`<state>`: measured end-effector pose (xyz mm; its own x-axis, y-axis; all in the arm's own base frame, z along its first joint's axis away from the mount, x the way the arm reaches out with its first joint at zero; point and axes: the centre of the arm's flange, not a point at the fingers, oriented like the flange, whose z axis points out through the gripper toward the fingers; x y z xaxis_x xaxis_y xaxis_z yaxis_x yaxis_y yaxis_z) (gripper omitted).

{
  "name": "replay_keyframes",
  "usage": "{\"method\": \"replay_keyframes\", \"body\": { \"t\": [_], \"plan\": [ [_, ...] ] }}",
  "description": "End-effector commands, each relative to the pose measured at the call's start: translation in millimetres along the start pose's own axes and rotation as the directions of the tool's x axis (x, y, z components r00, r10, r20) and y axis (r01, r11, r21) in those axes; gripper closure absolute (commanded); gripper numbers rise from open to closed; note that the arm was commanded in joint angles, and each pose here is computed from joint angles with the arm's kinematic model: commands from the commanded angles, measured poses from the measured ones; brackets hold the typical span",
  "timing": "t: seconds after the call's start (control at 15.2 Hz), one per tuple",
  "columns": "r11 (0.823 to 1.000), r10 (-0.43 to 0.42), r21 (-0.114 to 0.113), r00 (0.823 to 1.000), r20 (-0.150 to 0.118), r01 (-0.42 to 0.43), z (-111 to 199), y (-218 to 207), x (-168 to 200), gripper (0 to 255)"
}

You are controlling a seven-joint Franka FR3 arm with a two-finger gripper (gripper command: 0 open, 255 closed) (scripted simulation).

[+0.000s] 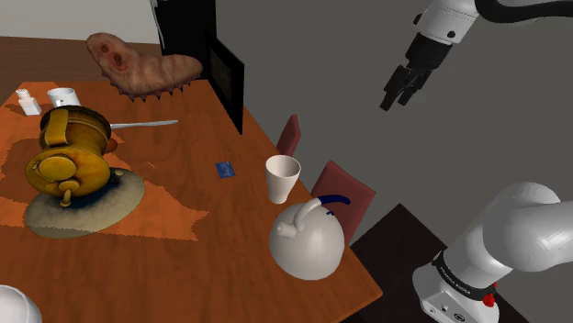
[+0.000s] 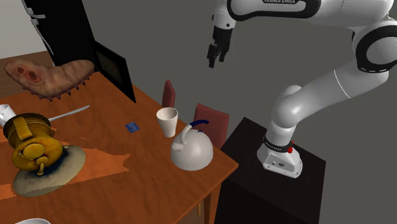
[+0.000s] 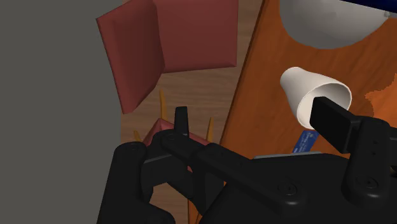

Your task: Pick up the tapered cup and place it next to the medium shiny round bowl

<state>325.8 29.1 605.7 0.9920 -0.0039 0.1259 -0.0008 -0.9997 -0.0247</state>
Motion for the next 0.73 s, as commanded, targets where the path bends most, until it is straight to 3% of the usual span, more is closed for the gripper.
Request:
{"method": "replay_keyframes", "body": {
  "t": [0.0,0.66],
  "plan": [
    [1.000,0.000,0.000,1.000,0.000,0.000,0,0,0,0],
    [0.997,0.024,0.069,0.999,0.046,-0.027,102,-56,59,0]
  ]
}}
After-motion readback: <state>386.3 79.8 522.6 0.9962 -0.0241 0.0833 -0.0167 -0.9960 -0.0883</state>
